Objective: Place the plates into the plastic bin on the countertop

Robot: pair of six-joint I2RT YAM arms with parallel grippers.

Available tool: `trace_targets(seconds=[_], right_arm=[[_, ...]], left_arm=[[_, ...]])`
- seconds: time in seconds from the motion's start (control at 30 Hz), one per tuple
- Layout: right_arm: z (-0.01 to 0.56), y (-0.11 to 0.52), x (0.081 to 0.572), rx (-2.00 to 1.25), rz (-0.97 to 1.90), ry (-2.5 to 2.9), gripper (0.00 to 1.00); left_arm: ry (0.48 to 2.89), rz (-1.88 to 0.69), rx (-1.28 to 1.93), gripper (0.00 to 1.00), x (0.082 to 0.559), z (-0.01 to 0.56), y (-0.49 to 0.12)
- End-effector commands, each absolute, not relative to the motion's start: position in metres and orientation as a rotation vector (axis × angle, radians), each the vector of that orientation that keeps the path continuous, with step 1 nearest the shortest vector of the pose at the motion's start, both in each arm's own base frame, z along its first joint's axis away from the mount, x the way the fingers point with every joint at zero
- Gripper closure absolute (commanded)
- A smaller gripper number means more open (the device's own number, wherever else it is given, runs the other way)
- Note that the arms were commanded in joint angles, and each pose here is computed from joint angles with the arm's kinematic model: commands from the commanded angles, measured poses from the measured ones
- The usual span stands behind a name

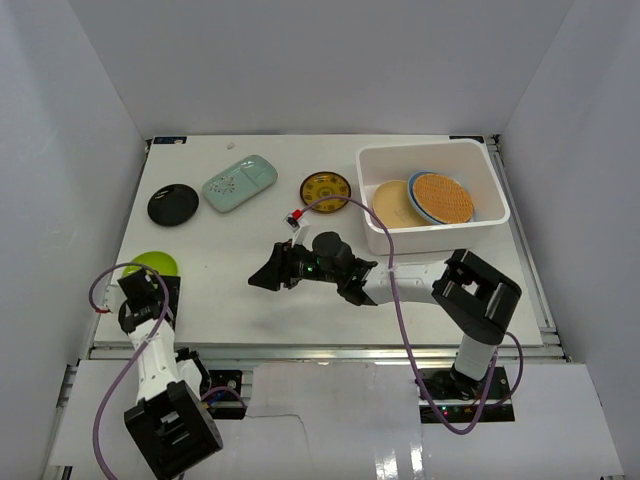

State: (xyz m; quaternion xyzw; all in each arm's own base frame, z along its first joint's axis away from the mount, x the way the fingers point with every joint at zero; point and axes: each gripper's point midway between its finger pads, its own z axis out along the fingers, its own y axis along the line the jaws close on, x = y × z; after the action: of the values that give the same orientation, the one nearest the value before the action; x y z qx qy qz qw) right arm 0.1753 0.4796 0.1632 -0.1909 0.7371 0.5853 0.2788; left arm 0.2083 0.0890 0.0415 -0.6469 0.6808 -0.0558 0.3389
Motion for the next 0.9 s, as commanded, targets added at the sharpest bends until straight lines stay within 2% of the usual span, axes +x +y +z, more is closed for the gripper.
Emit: trace_targets(seconds=[0.0,0.27,0.4,0.43,0.5,0.53,0.6,0.63,0.77,0.87], right_arm=[[0.187,0.474,0.179,-0.545,1.535,1.894,0.40],[0.177,0.473,0.179,-0.557,1.535,1.918,0.41],[0.178,0.472,0.177,-0.558,1.535,1.920,0.41],[0.183,0.471,0.178,-0.558,1.532,1.911,0.41],[0.185,0.469,0.178,-0.573,1.516,1.907,0.41],[0.192,0.468,0.179,-0.573,1.513,1.893,0.41],[0.194,0.466,0.180,-0.583,1.493,1.890,0.41],[0.198,0.466,0.181,-0.583,1.489,1.880,0.41],[0.196,0.462,0.190,-0.577,1.440,1.888,0.40],[0.188,0.451,0.210,-0.542,1.322,1.912,0.39]], left_arm=[[1.718,-0.183,-1.627,0.05,0.221,0.045,0.097],[1.727,-0.180,-1.671,0.12,0.217,0.017,0.098],[1.693,-0.199,-1.671,0.31,0.222,0.016,0.101],[1.697,-0.201,-1.674,0.43,0.222,0.014,0.100],[1.708,-0.196,-1.691,0.55,0.221,0.010,0.100],[1.710,-0.196,-1.688,0.67,0.221,0.010,0.100],[1.706,-0.196,-1.686,0.74,0.219,0.010,0.099],[1.701,-0.197,-1.684,0.83,0.220,0.011,0.099],[1.696,-0.187,-1.680,1.00,0.218,0.014,0.100],[1.706,-0.170,-1.662,1.00,0.218,0.019,0.102]])
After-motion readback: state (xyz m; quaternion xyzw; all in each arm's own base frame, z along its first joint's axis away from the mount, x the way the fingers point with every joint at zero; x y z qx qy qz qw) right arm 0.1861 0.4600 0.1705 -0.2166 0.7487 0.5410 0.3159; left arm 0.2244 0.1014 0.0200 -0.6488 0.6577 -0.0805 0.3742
